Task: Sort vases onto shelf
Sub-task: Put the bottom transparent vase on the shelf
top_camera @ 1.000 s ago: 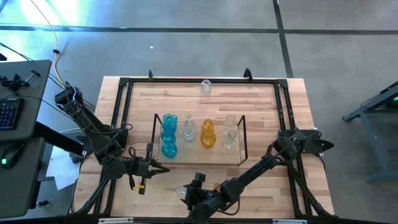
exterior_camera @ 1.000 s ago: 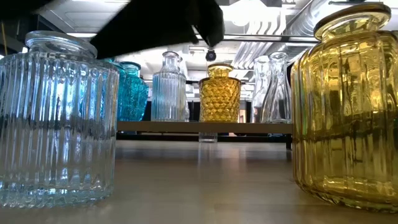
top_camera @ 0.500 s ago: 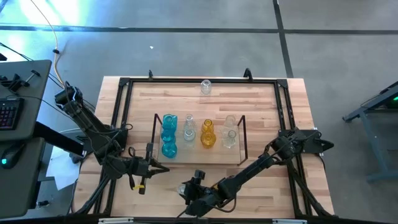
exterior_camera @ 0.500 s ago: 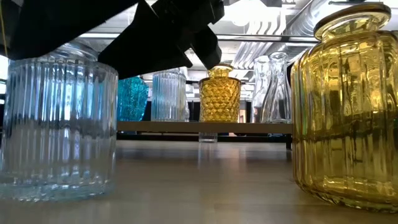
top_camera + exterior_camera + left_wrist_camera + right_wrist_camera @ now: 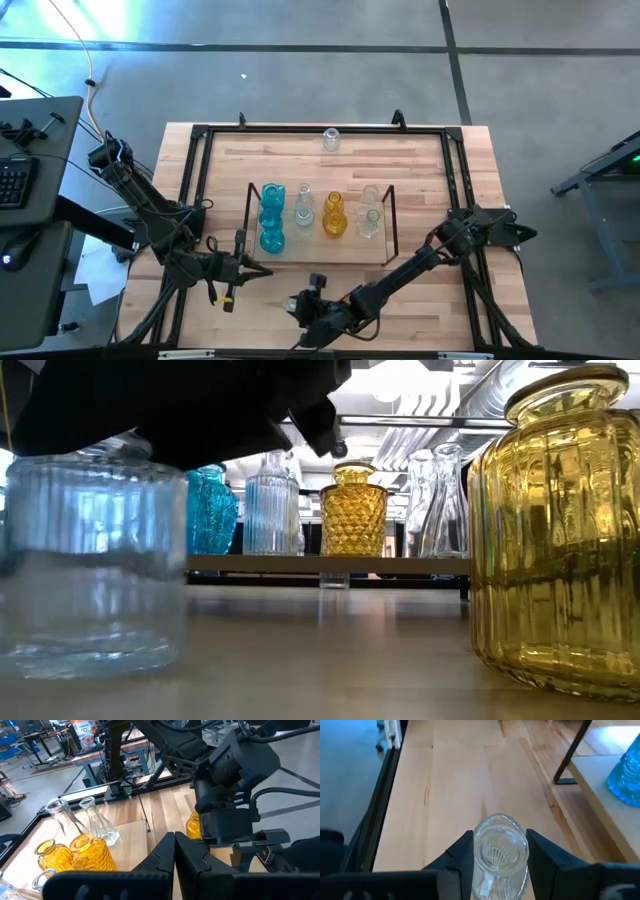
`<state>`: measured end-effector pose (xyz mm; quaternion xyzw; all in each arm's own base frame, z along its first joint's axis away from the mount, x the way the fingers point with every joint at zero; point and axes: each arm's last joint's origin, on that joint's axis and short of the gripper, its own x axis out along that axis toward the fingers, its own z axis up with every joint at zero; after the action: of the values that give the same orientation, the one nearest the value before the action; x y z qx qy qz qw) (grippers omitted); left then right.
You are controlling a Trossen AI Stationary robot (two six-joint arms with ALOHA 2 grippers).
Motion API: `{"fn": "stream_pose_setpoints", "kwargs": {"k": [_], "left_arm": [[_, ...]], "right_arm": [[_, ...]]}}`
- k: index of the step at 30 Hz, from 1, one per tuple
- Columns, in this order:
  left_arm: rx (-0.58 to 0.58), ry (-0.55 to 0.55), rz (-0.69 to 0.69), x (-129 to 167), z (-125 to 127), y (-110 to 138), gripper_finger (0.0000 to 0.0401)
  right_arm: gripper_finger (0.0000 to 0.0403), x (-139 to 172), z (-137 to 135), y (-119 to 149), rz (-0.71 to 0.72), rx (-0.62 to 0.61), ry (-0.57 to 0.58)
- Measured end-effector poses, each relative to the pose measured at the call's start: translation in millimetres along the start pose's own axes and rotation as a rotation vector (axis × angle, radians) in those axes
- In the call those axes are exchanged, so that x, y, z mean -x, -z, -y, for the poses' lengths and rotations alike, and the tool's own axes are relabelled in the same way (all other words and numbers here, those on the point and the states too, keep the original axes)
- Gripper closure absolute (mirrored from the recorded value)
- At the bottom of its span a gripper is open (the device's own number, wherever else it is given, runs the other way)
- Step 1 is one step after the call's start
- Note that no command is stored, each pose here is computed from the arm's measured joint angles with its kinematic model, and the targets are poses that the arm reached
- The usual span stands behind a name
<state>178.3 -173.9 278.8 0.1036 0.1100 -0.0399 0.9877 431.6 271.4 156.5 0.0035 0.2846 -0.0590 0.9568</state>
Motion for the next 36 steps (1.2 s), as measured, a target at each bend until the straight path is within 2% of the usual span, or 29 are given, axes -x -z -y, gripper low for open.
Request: {"fn": "stream_pose_setpoints", "kwargs": {"k": [5, 10, 15, 18, 23, 36], "left_arm": [[0.0, 0.0, 0.0, 0.0, 0.0, 0.0, 0.0401], [-0.001, 0.0, 0.0, 0.0, 0.0, -0.1, 0.0401], [-0.002, 0.0, -0.001, 0.0, 0.0, 0.0, 0.0401], [-0.003, 0.005, 0.0, 0.9, 1.1, 0.0, 0.0401], [-0.009, 0.027, 0.004, 4.6, 5.4, 0.1, 0.0401], [-0.018, 0.039, 0.013, 11.5, 12.1, 0.0, 0.0401]], "right_arm": [[0.0285, 17.7, 5.1, -16.4, -0.009, 0.082, -0.018], [0.0286, 33.7, 22.1, -37.6, -0.023, 0.161, 0.012], [0.0285, 29.4, 51.0, -54.3, -0.056, 0.254, 0.028], [0.0285, 19.5, 67.6, -57.0, -0.099, 0.308, 0.003], [0.0285, 10.8, 88.5, -60.1, -0.141, 0.345, 0.043], [0.0284, 14.6, 95.1, -67.4, -0.134, 0.389, 0.027]]}}
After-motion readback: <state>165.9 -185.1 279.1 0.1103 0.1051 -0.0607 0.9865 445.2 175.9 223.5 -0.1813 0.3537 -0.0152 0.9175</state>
